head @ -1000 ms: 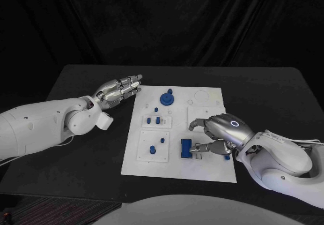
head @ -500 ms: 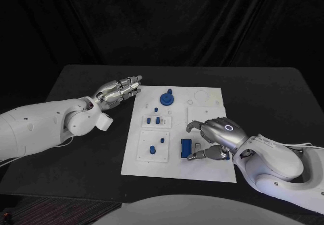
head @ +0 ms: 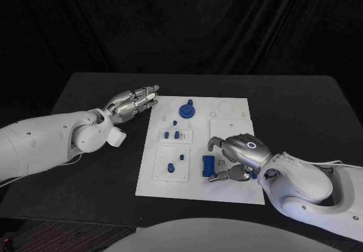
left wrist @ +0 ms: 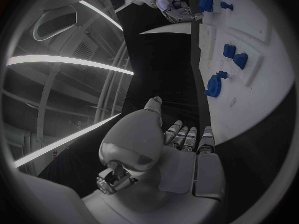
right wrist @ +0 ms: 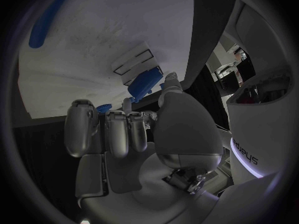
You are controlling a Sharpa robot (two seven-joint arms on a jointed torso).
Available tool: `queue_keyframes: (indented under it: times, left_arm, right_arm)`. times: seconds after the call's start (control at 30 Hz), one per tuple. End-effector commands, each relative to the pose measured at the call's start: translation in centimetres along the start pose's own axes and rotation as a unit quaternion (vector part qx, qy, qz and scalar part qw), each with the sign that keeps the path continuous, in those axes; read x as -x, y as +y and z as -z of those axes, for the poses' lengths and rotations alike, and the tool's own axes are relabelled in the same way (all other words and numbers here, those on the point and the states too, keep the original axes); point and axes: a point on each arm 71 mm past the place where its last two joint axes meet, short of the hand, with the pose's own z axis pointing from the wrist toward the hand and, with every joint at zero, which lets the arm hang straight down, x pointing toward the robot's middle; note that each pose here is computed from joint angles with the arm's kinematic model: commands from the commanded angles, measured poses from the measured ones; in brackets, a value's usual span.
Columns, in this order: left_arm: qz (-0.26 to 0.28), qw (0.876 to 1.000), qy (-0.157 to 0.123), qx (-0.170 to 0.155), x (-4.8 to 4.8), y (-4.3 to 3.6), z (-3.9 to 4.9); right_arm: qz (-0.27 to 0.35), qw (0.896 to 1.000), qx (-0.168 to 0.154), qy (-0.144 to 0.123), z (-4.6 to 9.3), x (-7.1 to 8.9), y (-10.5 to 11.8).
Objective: Assemble the parts on the task board
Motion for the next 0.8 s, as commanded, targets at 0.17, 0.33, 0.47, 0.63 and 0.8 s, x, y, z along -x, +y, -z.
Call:
queue_keyframes:
  times: [0.17, 0.33, 0.47, 0.63, 0.8]
  left_arm:
    - [0.006, 1.000, 0.007, -0.006, -0.22, -0.01, -0.06]
    - [0.006, 1.000, 0.008, -0.004, -0.20, 0.02, -0.04]
    - [0.007, 1.000, 0.008, -0.004, -0.19, 0.03, -0.01]
    - [0.007, 1.000, 0.008, -0.004, -0.17, 0.04, 0.04]
    - [0.007, 1.000, 0.008, -0.003, -0.19, 0.04, 0.04]
  right_arm:
    - [0.011, 1.000, -0.003, 0.012, -0.11, -0.31, 0.14]
    - [0.013, 1.000, 0.008, 0.016, -0.20, -0.41, 0.27]
    - [0.014, 1.000, 0.015, 0.019, -0.26, -0.48, 0.40]
    - [0.015, 0.999, 0.022, 0.021, -0.31, -0.52, 0.56]
    - [0.016, 0.999, 0.029, 0.025, -0.32, -0.58, 0.67]
